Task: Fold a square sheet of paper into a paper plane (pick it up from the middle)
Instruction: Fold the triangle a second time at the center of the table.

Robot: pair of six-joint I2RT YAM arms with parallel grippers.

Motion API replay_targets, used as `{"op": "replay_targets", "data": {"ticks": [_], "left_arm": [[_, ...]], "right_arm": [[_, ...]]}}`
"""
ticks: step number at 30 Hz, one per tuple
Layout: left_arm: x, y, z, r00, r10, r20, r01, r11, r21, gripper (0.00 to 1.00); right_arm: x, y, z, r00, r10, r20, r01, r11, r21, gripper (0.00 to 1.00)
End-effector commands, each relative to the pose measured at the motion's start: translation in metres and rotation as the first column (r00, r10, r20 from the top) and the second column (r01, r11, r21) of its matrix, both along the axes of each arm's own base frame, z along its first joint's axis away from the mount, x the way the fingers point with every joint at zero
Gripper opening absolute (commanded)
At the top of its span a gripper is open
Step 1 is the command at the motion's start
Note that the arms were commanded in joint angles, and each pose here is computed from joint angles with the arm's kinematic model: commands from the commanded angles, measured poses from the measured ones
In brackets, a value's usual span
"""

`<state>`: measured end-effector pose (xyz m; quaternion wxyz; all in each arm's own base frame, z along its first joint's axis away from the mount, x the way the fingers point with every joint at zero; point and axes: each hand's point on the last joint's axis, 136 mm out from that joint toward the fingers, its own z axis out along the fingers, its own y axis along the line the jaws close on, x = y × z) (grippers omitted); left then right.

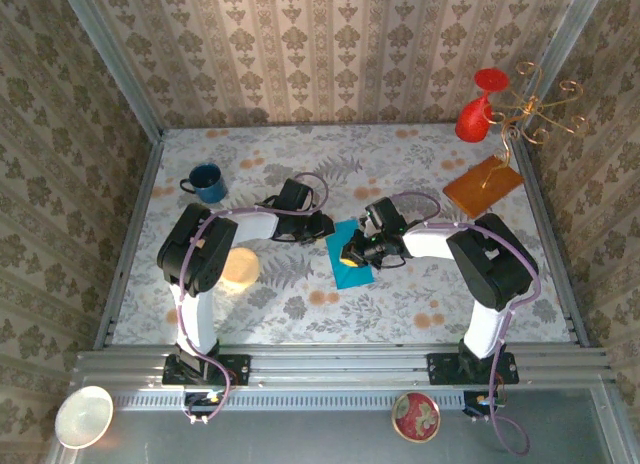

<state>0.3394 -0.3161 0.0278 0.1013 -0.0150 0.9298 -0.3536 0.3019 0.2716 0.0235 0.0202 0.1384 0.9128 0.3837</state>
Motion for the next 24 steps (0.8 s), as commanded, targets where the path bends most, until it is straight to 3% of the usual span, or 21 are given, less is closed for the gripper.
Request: {"op": "replay_targets", "data": {"ticks": [1, 24], "left_arm": [[-0.015, 0.007, -0.019, 0.998, -0.015, -0.065, 0.019, 0.998, 0.053, 0.25], [-0.015, 0.009, -0.02, 0.998, -0.012, -0.068, 0.016, 0.998, 0.062, 0.25]], "right_arm": [[0.009, 0.001, -0.004, 1.0, -0.02, 0.01, 0.02, 1.0, -0.005, 0.03], [0.004, -0.009, -0.015, 0.999, -0.042, -0.009, 0.042, 0.998, -0.041, 0.03]]}}
